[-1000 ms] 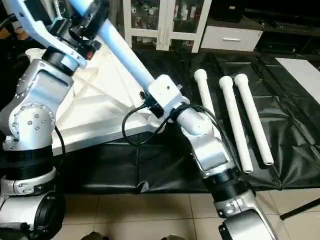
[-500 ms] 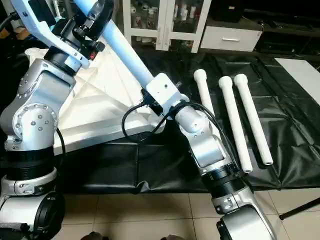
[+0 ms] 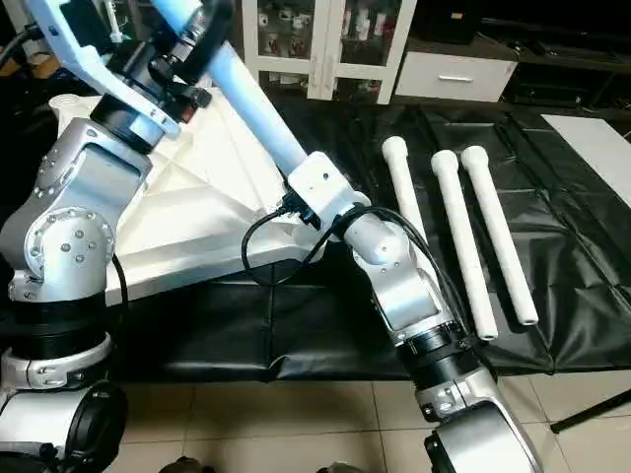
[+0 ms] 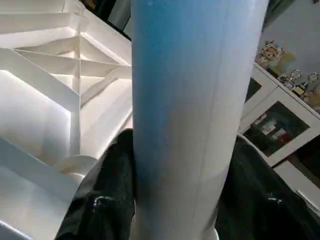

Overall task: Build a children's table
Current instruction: Insert table leg to table base

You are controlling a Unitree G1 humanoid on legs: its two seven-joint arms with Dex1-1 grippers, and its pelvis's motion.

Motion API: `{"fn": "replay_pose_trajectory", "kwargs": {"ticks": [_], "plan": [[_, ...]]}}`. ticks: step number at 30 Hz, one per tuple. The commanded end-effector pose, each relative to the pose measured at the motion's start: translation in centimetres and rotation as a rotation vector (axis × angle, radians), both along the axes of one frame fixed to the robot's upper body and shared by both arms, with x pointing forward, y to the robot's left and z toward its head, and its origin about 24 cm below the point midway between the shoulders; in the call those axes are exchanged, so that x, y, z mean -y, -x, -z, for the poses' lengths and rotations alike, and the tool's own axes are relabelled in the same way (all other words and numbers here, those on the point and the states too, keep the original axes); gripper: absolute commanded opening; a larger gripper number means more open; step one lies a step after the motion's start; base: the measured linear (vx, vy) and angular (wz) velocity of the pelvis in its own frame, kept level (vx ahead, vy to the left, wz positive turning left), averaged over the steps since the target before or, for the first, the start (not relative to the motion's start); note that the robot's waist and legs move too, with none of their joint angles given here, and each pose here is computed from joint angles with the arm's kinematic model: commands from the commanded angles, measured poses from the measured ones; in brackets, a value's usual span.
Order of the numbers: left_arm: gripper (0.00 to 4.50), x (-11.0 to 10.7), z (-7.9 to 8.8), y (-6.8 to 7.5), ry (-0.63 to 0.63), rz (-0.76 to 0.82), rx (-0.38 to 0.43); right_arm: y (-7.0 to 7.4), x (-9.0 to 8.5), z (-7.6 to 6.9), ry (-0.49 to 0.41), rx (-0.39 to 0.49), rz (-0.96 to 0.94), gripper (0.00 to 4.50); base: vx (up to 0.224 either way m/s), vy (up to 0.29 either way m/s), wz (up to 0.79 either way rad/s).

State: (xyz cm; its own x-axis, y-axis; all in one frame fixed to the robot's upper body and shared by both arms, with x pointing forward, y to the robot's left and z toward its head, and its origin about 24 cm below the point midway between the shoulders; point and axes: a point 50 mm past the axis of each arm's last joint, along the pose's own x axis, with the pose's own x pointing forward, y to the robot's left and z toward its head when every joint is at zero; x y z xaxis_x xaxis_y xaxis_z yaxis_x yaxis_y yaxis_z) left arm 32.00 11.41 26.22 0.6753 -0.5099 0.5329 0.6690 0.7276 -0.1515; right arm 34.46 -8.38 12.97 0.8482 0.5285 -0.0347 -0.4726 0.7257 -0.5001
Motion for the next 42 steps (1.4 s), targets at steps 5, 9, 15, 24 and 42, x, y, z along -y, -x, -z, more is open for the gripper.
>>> {"fn": "replay_pose_trajectory", "kwargs": {"ticks": [5, 9, 15, 24, 42], "plan": [[1.58, 0.9, -0.4, 0.8, -0.037, 0.084, 0.033, -0.3, 0.3, 0.0, 0.009, -0.005, -0.006, 1.86, 0.0, 0.0, 0.0], [1.57, 0.9, -0.4, 0.6, -0.042, 0.065, 0.027, -0.4, 0.3, 0.0, 0.007, -0.006, -0.01, 1.86, 0.0, 0.0, 0.0], [2.33, 0.4, 0.3, -0.2, -0.077, 0.026, -0.012, -0.8, 0.7, -0.4, -0.036, -0.002, 0.023, 1.86, 0.0, 0.0, 0.0], [3.17, -2.9, 3.7, -1.6, -0.257, -0.122, -0.2, -2.9, 4.7, 0.5, -0.265, -0.108, 0.251, 1.85, 0.0, 0.0, 0.0], [3.43, -8.8, 11.8, 0.9, -0.267, -0.677, -0.432, 2.2, 9.0, 0.3, -0.476, -0.061, 0.452, 1.85, 0.0, 0.0, 0.0]]}}
